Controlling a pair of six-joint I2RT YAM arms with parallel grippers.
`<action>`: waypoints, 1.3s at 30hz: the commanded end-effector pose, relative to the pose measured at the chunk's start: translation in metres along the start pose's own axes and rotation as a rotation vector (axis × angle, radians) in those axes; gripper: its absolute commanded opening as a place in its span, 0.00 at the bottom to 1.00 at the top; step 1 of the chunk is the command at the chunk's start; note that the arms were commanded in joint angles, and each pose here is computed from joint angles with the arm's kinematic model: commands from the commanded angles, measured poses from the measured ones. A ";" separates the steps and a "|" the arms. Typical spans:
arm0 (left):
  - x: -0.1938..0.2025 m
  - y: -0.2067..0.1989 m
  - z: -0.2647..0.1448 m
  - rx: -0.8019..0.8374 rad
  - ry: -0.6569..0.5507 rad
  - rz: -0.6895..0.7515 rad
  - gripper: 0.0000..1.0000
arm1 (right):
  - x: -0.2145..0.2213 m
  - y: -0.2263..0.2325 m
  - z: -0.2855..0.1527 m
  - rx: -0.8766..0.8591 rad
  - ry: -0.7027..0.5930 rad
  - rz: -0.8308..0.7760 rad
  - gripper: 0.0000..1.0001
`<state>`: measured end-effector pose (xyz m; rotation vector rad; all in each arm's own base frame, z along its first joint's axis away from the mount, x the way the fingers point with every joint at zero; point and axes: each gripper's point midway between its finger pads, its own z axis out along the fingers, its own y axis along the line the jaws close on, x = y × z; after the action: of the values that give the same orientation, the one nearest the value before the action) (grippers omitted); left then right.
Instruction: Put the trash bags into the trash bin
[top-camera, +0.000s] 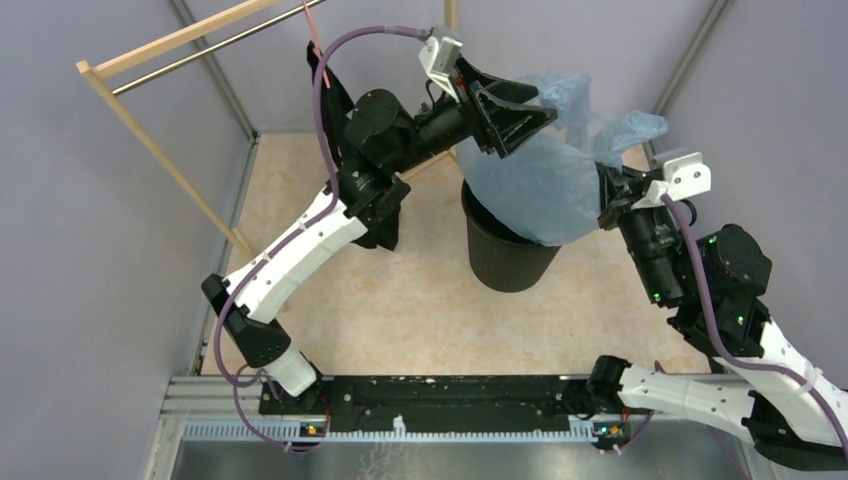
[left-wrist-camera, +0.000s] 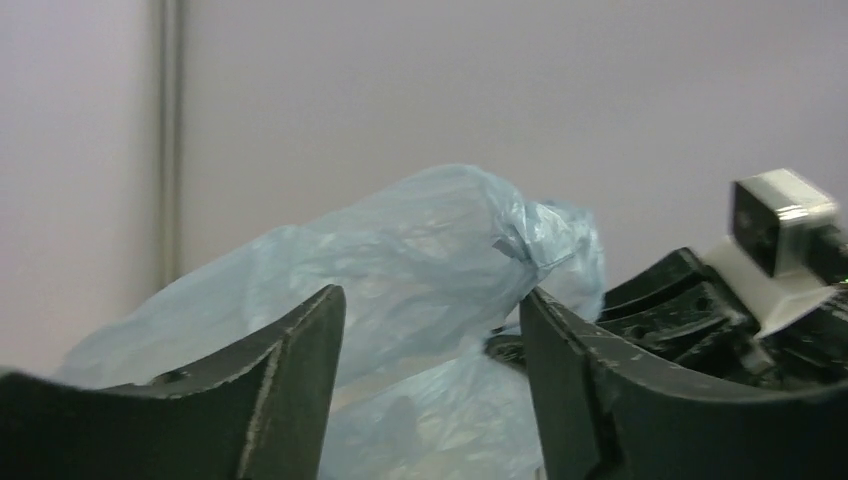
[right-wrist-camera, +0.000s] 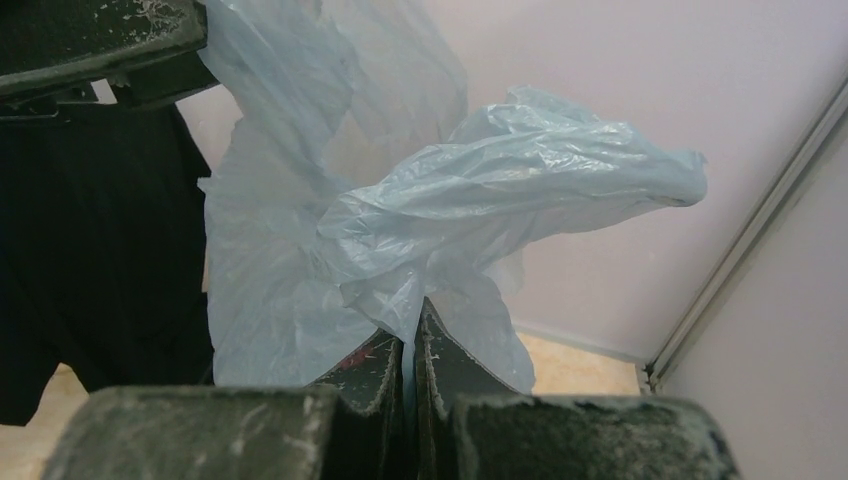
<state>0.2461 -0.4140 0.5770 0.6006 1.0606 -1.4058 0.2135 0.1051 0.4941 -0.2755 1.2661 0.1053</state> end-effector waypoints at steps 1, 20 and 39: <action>-0.033 -0.001 -0.028 -0.146 0.011 0.098 0.78 | 0.004 -0.012 -0.009 0.025 0.023 0.013 0.00; -0.017 0.032 -0.172 -0.636 0.078 0.123 0.98 | 0.011 -0.029 -0.025 0.065 0.058 0.050 0.00; 0.019 0.193 -0.046 -0.895 0.140 0.353 0.94 | 0.022 0.023 -0.031 -0.199 0.074 0.115 0.00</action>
<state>0.3932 -0.3476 0.4941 0.1910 1.4888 -0.5156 0.1898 0.1093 0.4601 -0.3696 1.3536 0.2659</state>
